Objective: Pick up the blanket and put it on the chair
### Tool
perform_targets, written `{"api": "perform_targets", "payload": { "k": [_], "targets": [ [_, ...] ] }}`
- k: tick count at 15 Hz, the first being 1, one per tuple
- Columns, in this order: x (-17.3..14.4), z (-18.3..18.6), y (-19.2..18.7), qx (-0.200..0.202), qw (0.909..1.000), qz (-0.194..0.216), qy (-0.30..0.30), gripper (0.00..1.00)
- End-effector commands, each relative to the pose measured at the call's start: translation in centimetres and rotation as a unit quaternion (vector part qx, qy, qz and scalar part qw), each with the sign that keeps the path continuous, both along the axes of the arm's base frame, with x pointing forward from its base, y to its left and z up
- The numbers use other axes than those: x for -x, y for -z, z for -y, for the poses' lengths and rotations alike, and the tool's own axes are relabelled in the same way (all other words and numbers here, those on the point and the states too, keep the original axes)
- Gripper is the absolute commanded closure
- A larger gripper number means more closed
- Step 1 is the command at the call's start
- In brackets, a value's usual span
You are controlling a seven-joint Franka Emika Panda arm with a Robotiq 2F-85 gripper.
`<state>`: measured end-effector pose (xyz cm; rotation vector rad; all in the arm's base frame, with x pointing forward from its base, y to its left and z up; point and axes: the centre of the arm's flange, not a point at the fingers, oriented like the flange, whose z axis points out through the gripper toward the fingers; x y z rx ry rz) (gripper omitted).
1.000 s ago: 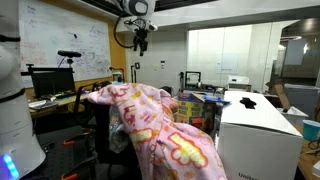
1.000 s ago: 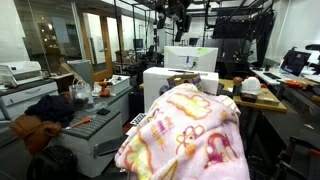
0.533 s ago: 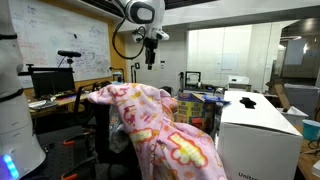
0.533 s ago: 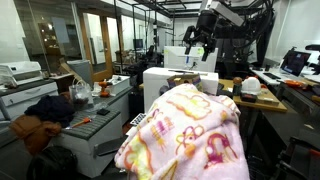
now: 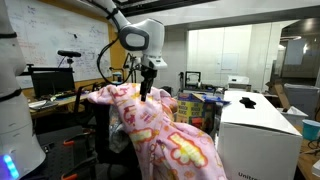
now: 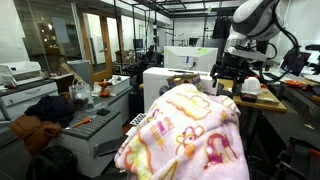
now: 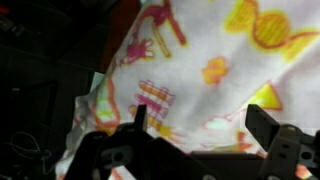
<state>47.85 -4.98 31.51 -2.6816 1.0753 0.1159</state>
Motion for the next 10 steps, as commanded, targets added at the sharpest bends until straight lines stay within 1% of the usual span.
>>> {"api": "perform_targets", "payload": {
  "k": [1, 3, 4, 6, 8, 10],
  "targets": [
    [4.0, 2.0, 3.6, 0.015, 0.9949, -0.027, 0.096, 0.00],
    [5.0, 3.1, 5.4, 0.021, 0.9874, -0.043, 0.151, 0.00],
    [5.1, 3.5, 6.2, 0.025, 0.9825, -0.049, 0.178, 0.00],
    [5.0, 4.1, 7.1, 0.030, 0.9705, -0.062, 0.231, 0.00],
    [4.7, 4.7, 8.4, 0.033, 0.9554, -0.079, 0.283, 0.00],
    [4.6, 5.3, 9.9, 0.037, 0.9373, -0.096, 0.333, 0.00]
  ]
}}
